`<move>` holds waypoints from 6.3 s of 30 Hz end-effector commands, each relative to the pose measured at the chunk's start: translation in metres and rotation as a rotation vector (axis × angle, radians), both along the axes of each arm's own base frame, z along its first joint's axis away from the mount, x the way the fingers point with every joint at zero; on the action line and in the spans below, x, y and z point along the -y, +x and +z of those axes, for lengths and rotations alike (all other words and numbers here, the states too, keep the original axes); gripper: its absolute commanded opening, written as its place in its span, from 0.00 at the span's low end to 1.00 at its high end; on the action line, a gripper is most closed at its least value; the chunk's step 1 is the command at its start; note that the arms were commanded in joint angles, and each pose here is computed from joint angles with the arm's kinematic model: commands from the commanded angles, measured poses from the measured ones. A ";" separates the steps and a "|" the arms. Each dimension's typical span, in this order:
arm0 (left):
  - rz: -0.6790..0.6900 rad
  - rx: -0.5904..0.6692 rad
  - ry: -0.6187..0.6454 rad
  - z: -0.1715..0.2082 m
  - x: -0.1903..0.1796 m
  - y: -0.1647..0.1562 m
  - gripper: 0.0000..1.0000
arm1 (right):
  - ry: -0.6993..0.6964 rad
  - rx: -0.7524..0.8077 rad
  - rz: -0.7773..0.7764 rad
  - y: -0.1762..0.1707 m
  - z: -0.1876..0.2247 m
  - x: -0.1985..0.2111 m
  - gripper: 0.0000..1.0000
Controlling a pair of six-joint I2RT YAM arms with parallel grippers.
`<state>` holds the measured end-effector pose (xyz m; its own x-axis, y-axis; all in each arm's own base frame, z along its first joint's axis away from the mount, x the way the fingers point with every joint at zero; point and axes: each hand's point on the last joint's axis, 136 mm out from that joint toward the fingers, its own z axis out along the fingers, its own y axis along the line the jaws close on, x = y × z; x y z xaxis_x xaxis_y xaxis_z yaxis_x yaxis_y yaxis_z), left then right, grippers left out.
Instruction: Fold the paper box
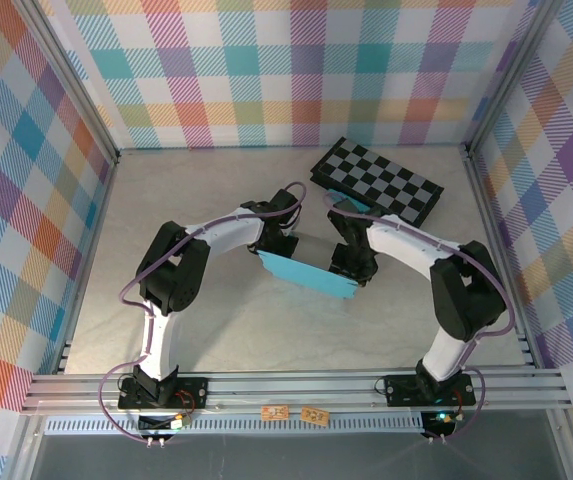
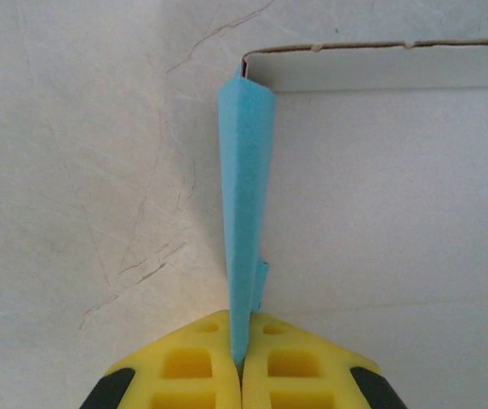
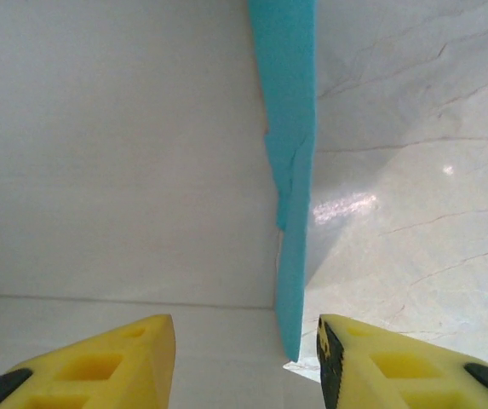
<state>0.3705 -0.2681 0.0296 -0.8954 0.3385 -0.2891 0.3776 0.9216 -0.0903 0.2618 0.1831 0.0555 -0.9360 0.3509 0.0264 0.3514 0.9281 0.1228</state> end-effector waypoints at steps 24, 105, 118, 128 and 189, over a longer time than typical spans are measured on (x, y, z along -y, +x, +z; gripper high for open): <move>0.031 0.005 0.021 -0.003 -0.005 0.008 0.00 | -0.134 -0.127 0.043 -0.017 -0.044 0.005 0.00; 0.012 0.005 0.020 0.000 -0.002 0.010 0.00 | -0.077 0.115 0.203 0.093 -0.025 0.045 0.00; 0.013 0.009 0.015 0.000 0.002 0.015 0.00 | -0.245 -0.099 0.221 0.077 -0.045 0.031 0.00; 0.011 0.009 0.014 0.000 0.003 0.017 0.00 | -0.345 -0.173 0.237 0.073 -0.057 0.030 0.00; 0.084 0.187 -0.367 0.125 0.019 0.003 0.50 | -0.188 0.485 0.457 0.078 0.052 0.019 0.00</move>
<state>0.3728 -0.2761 0.1211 -0.8707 0.1329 -0.4735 0.2929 0.9136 -0.2822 0.3284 0.1577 0.0855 -0.9174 -0.1106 -0.3822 -0.1099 0.9937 -0.0238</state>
